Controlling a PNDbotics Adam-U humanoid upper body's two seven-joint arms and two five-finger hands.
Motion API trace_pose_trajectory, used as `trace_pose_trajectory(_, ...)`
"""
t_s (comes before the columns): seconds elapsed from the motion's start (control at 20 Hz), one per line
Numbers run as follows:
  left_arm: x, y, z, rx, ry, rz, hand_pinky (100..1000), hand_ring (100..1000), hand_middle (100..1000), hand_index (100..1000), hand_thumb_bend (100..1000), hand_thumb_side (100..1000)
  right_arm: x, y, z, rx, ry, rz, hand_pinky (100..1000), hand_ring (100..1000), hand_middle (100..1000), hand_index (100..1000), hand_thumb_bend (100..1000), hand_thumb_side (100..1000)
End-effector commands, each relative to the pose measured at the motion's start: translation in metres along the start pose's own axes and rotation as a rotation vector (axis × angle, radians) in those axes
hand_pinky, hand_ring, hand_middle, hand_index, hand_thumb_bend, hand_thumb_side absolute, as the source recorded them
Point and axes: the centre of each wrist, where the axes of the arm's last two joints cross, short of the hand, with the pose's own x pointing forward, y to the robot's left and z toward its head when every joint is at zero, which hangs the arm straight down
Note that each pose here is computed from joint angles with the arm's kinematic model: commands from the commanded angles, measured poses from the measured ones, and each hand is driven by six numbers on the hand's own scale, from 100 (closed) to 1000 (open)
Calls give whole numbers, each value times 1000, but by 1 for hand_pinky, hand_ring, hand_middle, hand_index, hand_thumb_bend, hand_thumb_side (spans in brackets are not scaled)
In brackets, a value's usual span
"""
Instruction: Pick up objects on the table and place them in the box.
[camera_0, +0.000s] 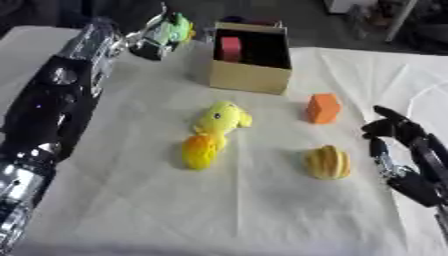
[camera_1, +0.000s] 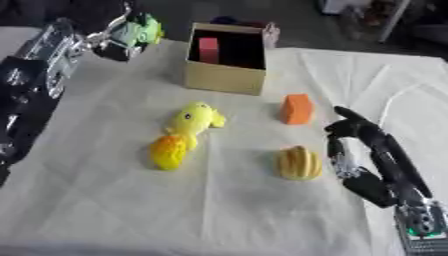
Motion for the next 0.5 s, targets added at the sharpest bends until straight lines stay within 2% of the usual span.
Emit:
trace_pose_trajectory(0.05, 7, 17, -17, 57, 17, 0, 667, 467, 412, 631, 139, 127, 6, -6, -9, 11, -46, 12, 773, 682, 680, 955, 100, 656)
trace_pose_trajectory(0.2, 13, 15, -27, 80, 59, 3, 686, 490, 434, 657, 129, 129, 11, -7, -19, 23, -86, 10, 773, 682, 680, 955, 100, 659)
trace_pose_trajectory(0.25, 15, 14, -29, 87, 78, 1, 721, 551, 500, 711, 133, 132, 12, -8, -22, 25, -100, 10, 773, 683, 680, 955, 100, 660)
trace_pose_trajectory(0.3, 16, 12, -31, 97, 103, -2, 726, 564, 513, 720, 128, 133, 14, -9, -26, 26, -113, 10, 773, 683, 680, 955, 100, 660)
trace_pose_trajectory(0.35, 17, 11, -33, 107, 127, -5, 748, 609, 566, 756, 140, 138, 16, -9, -28, 28, -124, 10, 773, 683, 680, 955, 100, 662)
trace_pose_trajectory(0.4, 17, 10, -34, 116, 153, -9, 760, 633, 595, 778, 154, 141, 17, -10, -31, 29, -135, 11, 773, 683, 680, 955, 100, 663)
trace_pose_trajectory(0.45, 18, 9, -35, 125, 175, -15, 781, 690, 665, 821, 239, 144, 18, -11, -33, 31, -142, 11, 773, 682, 680, 955, 100, 667)
trace_pose_trajectory(0.5, 18, 8, -35, 134, 196, -22, 789, 712, 697, 840, 263, 144, 19, -11, -34, 32, -146, 11, 773, 682, 680, 955, 100, 668)
